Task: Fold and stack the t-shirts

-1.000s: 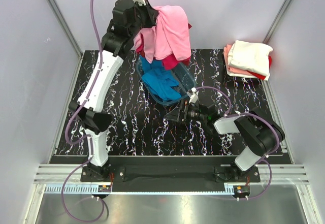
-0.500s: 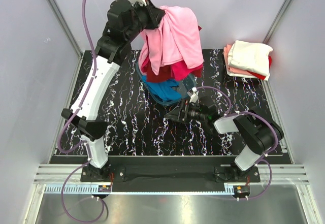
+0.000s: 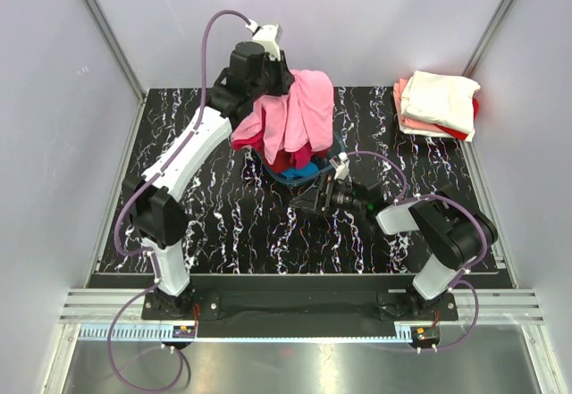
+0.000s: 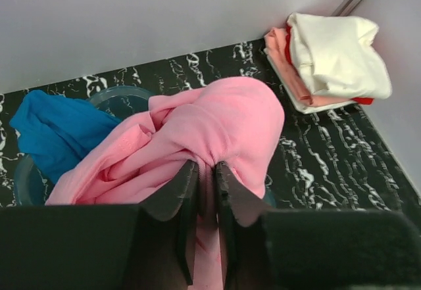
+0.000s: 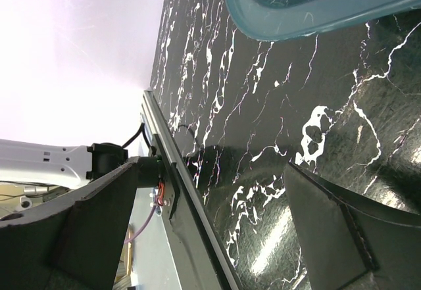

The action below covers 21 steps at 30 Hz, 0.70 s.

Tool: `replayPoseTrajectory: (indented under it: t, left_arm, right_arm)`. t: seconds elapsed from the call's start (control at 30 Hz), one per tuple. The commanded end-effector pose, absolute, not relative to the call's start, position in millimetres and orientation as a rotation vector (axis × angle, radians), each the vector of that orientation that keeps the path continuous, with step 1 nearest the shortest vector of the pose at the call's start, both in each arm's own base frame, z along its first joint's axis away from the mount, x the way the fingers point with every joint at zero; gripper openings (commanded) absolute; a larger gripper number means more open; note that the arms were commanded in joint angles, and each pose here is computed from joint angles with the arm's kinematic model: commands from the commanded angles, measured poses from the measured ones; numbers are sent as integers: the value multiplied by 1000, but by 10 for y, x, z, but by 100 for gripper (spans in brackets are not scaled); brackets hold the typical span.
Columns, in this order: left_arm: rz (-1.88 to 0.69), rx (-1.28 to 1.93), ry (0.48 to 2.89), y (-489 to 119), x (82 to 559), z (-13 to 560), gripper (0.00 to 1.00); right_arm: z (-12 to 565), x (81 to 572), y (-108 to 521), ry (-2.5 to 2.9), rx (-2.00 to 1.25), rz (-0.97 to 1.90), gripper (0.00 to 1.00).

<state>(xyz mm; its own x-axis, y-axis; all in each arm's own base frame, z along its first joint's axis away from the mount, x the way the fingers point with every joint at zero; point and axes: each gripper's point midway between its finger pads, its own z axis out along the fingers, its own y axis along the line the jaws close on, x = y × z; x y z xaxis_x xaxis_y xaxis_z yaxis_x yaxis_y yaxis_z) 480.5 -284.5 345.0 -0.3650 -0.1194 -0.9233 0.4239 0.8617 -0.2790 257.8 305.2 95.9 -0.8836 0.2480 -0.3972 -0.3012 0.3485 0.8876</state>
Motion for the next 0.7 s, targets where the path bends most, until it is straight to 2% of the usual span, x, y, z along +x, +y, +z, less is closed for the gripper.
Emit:
replayPoseTrajectory:
  t: [0.0,0.17,0.2,0.37,0.4,0.5,0.57,0.67]
  left_arm:
    - [-493,203,1745,-2805,5085,3575,22]
    - [-451,282,1939,-2923,5276,2750,31]
    - [-486,323,1965,-2991,5245,2704,38]
    - [-409,324,2103,-2923,5291,2236,52]
    - [-366,298,2125,-2808,5321,2179,57]
    - [-309,218,2121,-2527,5392,2223,61]
    - [-307,137,2092,-2337,5441,2366,74]
    - [-280,-28,2088,-1822,5653,2364,83]
  right_arm:
    - [1110,2645,3077,2073,-83,1593,99]
    - [1108,2638,3082,2072,-86,1606,99]
    - [1109,2637,3084,2071,-86,1609,100]
    - [1101,2636,3076,2072,-80,1618,100]
    - [1102,2636,3073,2072,-81,1620,100]
    - [1103,2638,3076,2071,-80,1629,100]
    - [1099,2632,3085,2071,-82,1640,100]
    - [1094,2632,3088,2071,-82,1649,100]
